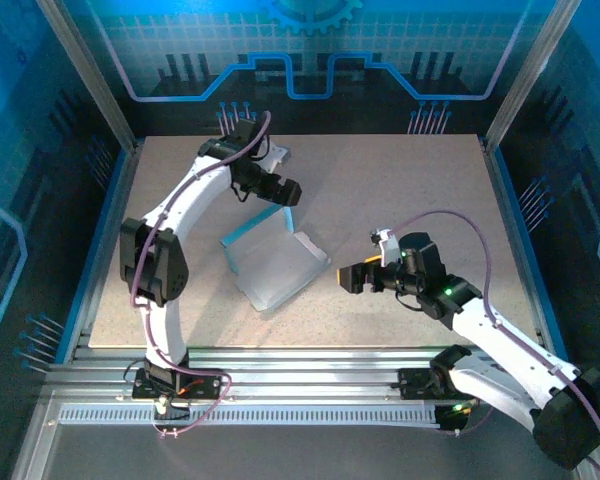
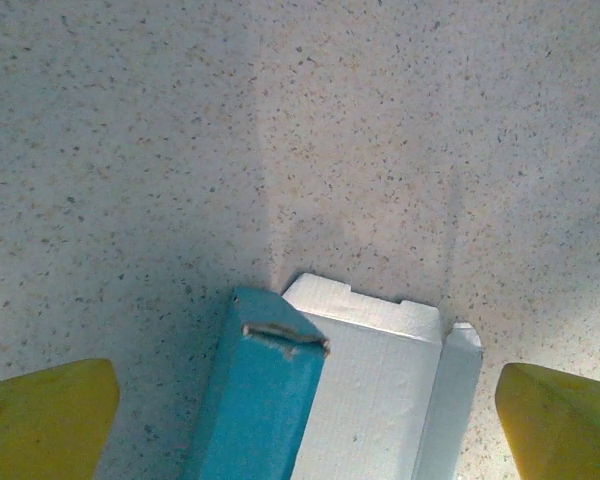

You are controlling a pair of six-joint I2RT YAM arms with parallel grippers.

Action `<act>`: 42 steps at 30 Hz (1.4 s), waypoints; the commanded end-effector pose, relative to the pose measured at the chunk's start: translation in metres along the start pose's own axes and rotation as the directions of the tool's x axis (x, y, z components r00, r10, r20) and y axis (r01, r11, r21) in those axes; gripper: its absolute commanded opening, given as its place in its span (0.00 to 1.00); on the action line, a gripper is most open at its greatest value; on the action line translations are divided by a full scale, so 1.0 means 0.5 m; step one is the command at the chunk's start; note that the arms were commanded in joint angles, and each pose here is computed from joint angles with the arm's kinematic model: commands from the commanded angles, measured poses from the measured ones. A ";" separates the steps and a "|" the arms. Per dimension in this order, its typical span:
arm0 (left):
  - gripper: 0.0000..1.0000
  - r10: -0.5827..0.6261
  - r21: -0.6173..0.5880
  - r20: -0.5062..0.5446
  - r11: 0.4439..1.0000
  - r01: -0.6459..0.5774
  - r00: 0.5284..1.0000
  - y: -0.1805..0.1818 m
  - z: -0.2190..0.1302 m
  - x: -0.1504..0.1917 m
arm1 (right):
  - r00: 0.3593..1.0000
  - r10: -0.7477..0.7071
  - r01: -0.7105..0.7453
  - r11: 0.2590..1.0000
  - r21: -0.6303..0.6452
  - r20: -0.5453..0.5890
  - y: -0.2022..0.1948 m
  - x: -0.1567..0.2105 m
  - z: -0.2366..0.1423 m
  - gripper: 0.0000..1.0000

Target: Fold the paper box

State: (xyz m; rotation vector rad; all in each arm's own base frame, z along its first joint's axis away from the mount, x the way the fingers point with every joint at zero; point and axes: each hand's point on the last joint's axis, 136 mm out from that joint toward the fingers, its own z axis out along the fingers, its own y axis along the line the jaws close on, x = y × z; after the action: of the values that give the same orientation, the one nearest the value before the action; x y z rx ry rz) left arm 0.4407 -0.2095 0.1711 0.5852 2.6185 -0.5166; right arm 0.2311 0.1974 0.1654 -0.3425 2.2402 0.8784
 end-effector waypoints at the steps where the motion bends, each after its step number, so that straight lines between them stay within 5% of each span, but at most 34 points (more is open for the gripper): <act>1: 0.97 0.045 -0.034 -0.078 0.998 -0.047 0.996 -0.001 0.032 0.017 | 1.000 0.001 -0.001 1.000 0.003 -0.018 -0.008 0.016 -0.003 1.00; 17: 0.77 0.088 -0.069 -0.151 0.993 -0.099 0.985 0.008 0.068 0.033 | 1.000 0.004 -0.004 1.000 0.015 -0.018 -0.016 0.024 -0.007 1.00; 42: 0.66 0.127 -0.059 -0.191 0.988 -0.140 0.973 0.016 0.105 0.044 | 0.999 0.022 -0.021 1.000 0.017 -0.026 -0.026 0.035 -0.001 1.00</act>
State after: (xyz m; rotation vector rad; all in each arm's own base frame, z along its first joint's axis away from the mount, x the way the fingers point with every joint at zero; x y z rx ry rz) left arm 0.4422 -0.2140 0.1153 0.7606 2.7417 -0.3510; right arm 0.2249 0.1894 0.1529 -0.3235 2.2697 0.8657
